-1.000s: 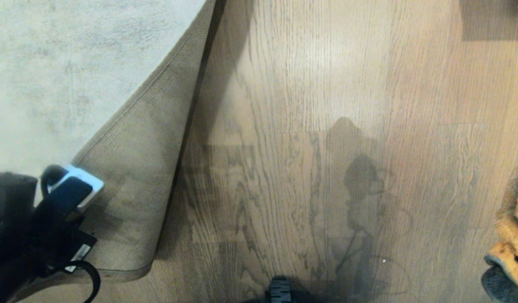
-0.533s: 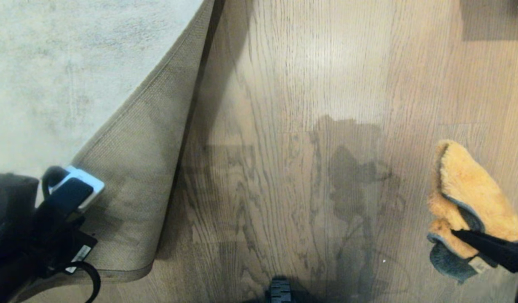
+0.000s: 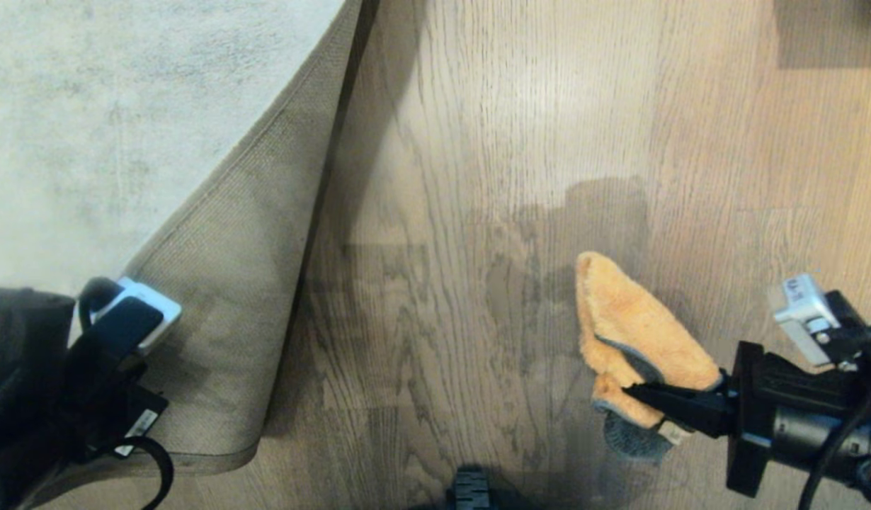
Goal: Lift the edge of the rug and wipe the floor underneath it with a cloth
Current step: Wipe the floor under the carpet with a rag
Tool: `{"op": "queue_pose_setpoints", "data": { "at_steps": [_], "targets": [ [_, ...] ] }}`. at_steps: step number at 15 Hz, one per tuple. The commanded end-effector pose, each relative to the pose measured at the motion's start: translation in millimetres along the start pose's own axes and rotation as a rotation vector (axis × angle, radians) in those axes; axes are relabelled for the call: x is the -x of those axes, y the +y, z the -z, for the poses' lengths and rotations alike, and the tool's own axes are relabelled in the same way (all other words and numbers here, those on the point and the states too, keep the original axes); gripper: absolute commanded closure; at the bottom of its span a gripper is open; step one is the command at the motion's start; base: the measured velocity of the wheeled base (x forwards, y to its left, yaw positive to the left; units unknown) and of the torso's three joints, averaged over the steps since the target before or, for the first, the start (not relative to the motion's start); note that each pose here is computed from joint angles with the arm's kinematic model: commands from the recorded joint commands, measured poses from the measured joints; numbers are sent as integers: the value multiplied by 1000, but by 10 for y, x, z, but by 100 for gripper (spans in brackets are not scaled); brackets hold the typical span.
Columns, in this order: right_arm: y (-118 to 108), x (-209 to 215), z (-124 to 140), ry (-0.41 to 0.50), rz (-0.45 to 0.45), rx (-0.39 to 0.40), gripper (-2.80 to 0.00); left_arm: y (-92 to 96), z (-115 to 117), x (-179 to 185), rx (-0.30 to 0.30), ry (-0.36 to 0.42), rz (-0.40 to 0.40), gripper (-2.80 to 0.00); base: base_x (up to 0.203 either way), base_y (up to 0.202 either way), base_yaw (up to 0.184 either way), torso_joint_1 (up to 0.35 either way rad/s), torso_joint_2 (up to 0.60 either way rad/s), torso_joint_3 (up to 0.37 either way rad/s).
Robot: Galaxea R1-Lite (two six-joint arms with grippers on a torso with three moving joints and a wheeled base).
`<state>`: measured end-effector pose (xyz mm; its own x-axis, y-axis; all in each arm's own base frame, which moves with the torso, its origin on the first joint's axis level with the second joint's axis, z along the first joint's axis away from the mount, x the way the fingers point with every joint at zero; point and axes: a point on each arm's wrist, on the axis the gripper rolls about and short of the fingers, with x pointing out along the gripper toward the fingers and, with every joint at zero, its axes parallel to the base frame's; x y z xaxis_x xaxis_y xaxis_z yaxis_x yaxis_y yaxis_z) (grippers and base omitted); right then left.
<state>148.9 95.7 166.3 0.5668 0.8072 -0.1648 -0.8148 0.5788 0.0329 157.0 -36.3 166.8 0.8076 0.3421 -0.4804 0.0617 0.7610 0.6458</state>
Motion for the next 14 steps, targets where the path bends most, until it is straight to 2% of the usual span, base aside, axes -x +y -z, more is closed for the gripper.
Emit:
{"op": "queue_pose_setpoints", "data": {
  "at_steps": [1, 8, 11, 14],
  "targets": [
    [87, -238, 94, 66, -88, -10, 0, -5, 6, -9, -5, 8, -4, 0, 0, 0, 0, 0, 0, 0],
    [317, -1072, 175, 148, -176, 19, 0, -7, 21, -16, -3, 15, -6, 0, 0, 0, 0, 0, 0, 0],
    [489, -1388, 329, 101, -216, 45, 0, -8, 25, -16, -3, 17, -9, 0, 0, 0, 0, 0, 0, 0],
    [723, -1597, 442, 61, -209, 70, 0, -7, 30, -19, -3, 21, -11, 0, 0, 0, 0, 0, 0, 0]
  ]
}}
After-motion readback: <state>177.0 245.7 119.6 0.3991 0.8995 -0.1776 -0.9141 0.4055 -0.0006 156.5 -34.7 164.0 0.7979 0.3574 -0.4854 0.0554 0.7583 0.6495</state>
